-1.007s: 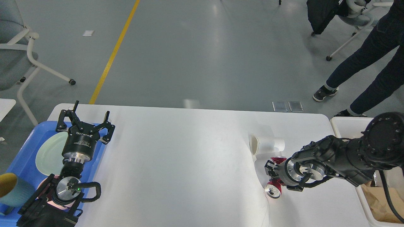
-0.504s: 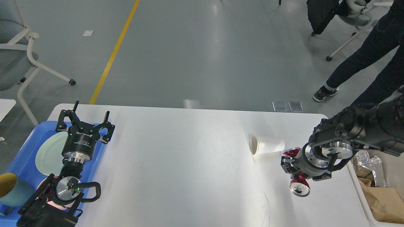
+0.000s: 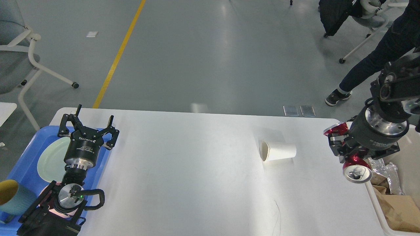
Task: Tidy desktop
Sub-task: 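Carry the red can into the white bin and release it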
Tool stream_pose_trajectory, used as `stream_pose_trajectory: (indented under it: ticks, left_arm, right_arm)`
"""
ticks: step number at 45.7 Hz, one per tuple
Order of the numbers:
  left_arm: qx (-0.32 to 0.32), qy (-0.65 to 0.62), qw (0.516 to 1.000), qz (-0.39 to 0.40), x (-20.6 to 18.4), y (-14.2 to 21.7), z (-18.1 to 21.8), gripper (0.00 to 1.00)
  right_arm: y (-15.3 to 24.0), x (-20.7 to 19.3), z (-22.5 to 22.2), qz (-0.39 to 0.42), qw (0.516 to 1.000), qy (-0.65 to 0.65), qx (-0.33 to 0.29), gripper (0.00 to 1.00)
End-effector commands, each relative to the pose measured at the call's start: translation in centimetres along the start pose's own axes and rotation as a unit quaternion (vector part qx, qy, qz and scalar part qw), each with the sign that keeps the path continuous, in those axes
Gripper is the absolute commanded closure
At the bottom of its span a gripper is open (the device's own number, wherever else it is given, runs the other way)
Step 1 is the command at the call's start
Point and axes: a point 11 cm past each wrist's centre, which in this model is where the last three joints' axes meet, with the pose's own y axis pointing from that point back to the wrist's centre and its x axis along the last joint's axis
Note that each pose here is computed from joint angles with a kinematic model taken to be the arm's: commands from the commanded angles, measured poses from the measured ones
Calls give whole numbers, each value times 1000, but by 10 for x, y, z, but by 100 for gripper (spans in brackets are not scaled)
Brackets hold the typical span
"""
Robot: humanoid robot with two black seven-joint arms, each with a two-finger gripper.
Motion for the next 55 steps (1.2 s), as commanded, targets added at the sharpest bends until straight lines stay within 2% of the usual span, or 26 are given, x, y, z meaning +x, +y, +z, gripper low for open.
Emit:
stream_pose_trajectory:
  ticks: [1,11,15,21,26,30,39,55]
  left_arm:
    - [1,1,1000,1,1,1,-1,4]
    - [1,1,1000,1,1,1,-1,4]
    - [0,0,1000,1,1,1,0,4]
    - [0,0,1000,1,1,1,0,4]
    - [1,1,1000,1,1,1,-1,4]
    - [1,0,1000,1,1,0,-1,4]
    - [0,0,1000,0,0,0,0,4]
    - [0,0,1000,1,1,0,0,4]
  right_arm:
    - [-28,13,63,46,995,-92,-16,100]
    - [-106,25,200,94,970,-201,-96,100]
    - [-152,21,215,110,962,-230,-96,100]
    - [-210,-10,244,146,945,-265,-125,100]
    - [-260,-37,240,173,937,-266,-144,100]
    - [-279,-46,237,192,933,-259,-158,100]
    - [-306,-69,217,204,934,-250,-157,100]
    - [-317,-80,203,209,932,-257,-150,100]
